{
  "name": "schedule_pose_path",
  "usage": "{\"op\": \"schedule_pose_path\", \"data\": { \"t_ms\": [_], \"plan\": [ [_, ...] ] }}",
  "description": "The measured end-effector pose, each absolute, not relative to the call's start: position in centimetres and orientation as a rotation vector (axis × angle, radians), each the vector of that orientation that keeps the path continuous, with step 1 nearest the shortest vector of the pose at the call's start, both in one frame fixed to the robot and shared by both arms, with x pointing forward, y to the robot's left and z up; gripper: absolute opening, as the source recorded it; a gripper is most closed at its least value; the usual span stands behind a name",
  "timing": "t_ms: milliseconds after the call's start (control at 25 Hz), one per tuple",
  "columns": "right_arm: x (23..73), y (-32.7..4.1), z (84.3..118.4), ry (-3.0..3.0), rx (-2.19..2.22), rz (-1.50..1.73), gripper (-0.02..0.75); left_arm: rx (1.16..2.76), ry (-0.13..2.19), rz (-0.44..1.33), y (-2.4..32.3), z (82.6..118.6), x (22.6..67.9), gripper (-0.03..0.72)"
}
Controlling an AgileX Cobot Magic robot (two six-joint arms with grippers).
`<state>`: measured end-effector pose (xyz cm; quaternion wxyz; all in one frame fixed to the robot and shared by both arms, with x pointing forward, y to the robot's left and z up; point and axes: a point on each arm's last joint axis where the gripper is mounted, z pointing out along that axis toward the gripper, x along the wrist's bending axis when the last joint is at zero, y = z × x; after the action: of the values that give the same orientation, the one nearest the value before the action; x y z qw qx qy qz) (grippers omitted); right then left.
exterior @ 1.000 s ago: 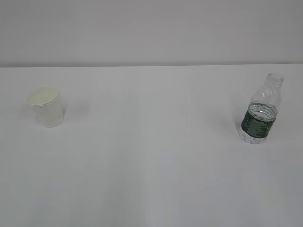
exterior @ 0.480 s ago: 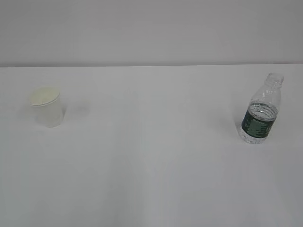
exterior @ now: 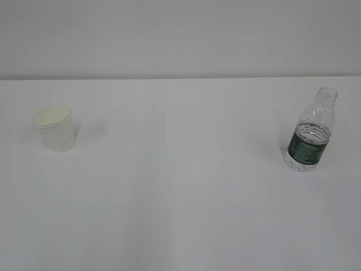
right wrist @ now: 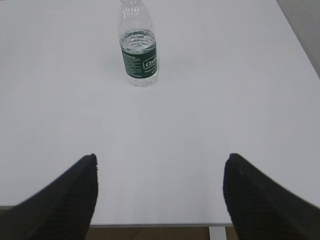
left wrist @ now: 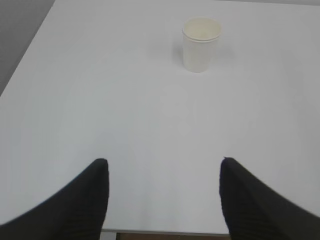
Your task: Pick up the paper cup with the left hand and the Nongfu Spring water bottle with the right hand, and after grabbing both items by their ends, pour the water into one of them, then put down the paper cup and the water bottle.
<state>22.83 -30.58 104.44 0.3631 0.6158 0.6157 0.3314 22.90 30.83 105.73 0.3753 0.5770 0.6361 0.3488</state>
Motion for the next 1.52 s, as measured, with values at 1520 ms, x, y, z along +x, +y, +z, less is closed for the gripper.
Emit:
{"op": "schedule_pose_path", "data": {
  "t_ms": [1520],
  "plan": [
    [26.5, -29.7, 108.1, 1.435, 1.428, 1.122, 0.587, 1.346, 1.457, 0.987, 30.4, 109.8, 26.4, 0.589]
  ]
}}
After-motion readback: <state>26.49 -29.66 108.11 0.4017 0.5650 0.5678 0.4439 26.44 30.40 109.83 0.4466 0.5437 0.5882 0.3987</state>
